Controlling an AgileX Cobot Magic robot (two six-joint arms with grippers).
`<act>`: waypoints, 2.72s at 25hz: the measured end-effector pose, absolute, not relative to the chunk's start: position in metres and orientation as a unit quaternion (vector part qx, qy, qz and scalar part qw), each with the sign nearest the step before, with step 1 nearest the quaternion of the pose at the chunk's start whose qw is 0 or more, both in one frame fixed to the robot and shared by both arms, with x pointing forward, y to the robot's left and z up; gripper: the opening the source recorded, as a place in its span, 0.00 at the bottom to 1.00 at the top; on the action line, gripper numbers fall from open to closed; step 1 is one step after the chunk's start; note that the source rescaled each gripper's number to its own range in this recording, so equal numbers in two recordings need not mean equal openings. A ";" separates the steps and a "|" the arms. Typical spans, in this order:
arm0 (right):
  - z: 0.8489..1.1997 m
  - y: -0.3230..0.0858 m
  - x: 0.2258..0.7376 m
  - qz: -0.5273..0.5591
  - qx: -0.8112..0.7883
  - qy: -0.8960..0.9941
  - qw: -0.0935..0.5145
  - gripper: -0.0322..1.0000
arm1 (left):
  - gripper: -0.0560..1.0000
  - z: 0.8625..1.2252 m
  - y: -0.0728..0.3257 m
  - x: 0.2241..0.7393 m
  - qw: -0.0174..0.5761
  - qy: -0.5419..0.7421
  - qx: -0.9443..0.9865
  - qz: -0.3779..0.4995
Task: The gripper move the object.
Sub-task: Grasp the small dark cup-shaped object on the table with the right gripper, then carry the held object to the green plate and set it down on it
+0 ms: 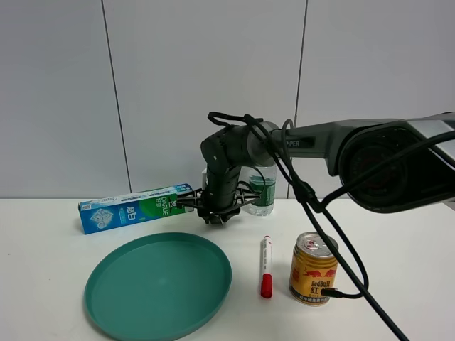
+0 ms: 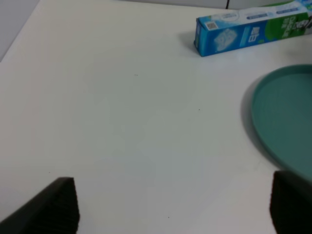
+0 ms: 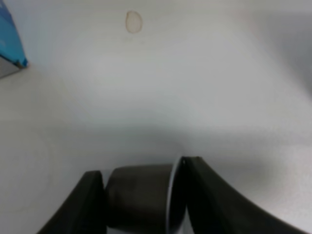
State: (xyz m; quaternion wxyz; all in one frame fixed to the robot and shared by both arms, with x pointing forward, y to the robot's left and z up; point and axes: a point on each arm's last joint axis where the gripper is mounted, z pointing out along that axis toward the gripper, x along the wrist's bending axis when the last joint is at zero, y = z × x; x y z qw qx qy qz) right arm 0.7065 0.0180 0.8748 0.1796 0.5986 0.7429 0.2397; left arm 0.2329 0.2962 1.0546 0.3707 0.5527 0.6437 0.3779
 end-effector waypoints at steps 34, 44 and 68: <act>1.013 0.075 0.596 0.250 0.230 0.940 -0.027 0.03 | 1.00 1.055 0.296 0.233 0.371 0.644 0.553 0.378; 0.976 0.081 0.598 0.203 0.175 0.963 -0.008 0.03 | 1.00 1.055 0.296 0.233 0.371 0.644 0.553 0.378; 0.900 0.097 0.587 0.122 0.101 0.987 -0.012 0.03 | 1.00 1.055 0.296 0.233 0.371 0.644 0.553 0.378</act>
